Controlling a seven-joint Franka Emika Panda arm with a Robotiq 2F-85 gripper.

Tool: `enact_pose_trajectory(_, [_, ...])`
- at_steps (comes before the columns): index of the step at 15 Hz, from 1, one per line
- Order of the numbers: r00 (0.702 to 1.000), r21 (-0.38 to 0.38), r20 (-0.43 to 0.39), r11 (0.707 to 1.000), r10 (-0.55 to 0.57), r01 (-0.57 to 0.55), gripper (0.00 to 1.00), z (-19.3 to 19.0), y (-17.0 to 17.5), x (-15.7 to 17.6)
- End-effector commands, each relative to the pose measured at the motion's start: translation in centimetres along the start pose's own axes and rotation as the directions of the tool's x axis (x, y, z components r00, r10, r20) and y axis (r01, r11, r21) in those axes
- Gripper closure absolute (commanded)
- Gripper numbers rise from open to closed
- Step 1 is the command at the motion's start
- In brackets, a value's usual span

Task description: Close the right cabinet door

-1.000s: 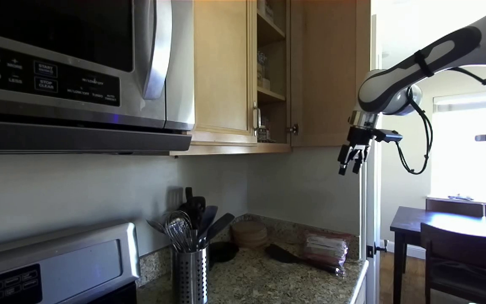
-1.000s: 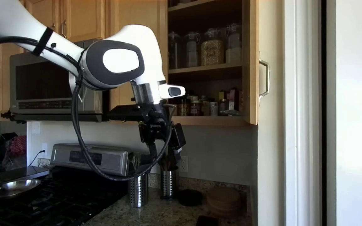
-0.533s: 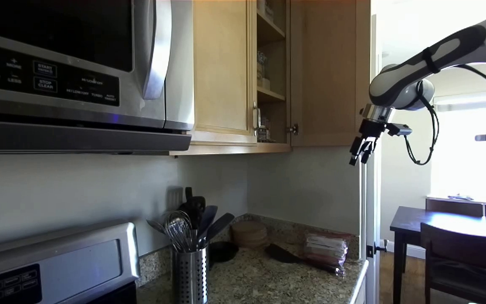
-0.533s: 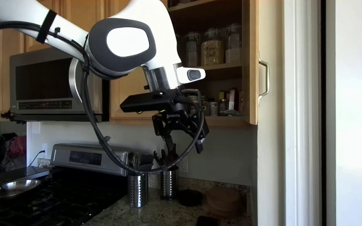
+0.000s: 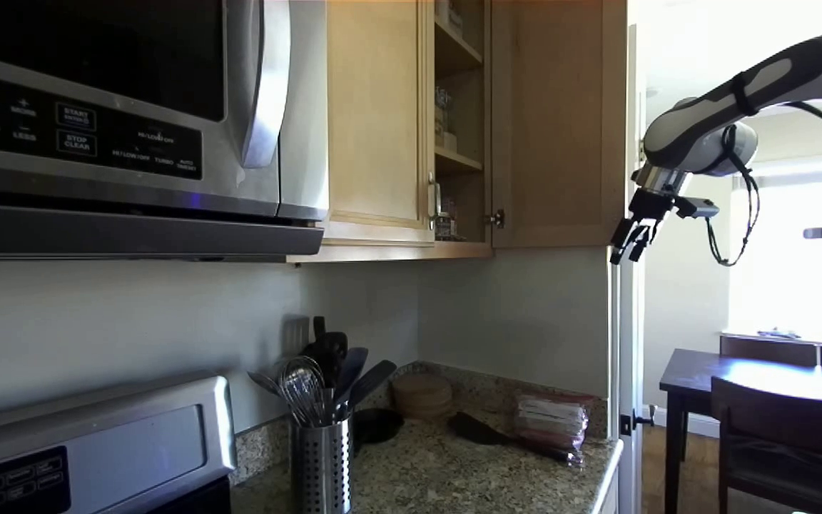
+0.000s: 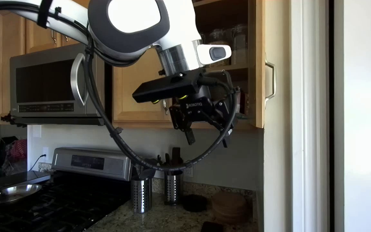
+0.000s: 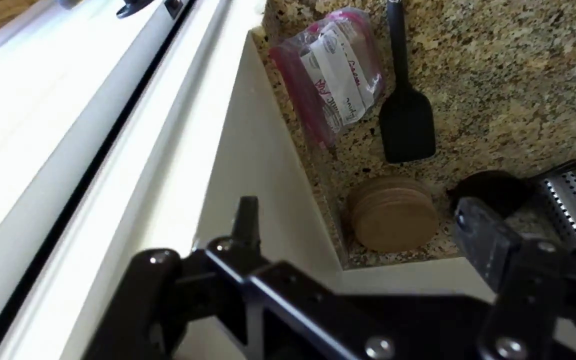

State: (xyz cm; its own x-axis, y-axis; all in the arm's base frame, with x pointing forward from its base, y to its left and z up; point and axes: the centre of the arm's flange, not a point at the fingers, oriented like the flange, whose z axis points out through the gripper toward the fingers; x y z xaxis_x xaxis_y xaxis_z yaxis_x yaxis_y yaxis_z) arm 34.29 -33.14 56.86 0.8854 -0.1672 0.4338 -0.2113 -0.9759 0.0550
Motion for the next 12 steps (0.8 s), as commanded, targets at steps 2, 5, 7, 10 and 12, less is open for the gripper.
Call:
enact_pose_trajectory(2, [0.994, -0.043, -0.092, 0.997, 0.054, -0.058, 0.00, -4.0, 2.9, -0.6])
enact_pose_trajectory(5, [0.986, -0.048, -0.150, 0.995, 0.075, -0.083, 0.00, -5.4, 4.2, -0.6])
enact_pose_trajectory(7, [0.972, -0.030, -0.223, 0.996, 0.078, -0.087, 0.00, -5.6, 4.6, -0.2])
enact_pose_trajectory(10, [0.955, -0.046, -0.289, 0.995, 0.067, -0.084, 0.00, -5.1, 5.1, 0.7])
enact_pose_trajectory(12, [0.945, -0.066, -0.325, 0.995, 0.043, -0.068, 0.00, -5.3, 5.2, 1.1])
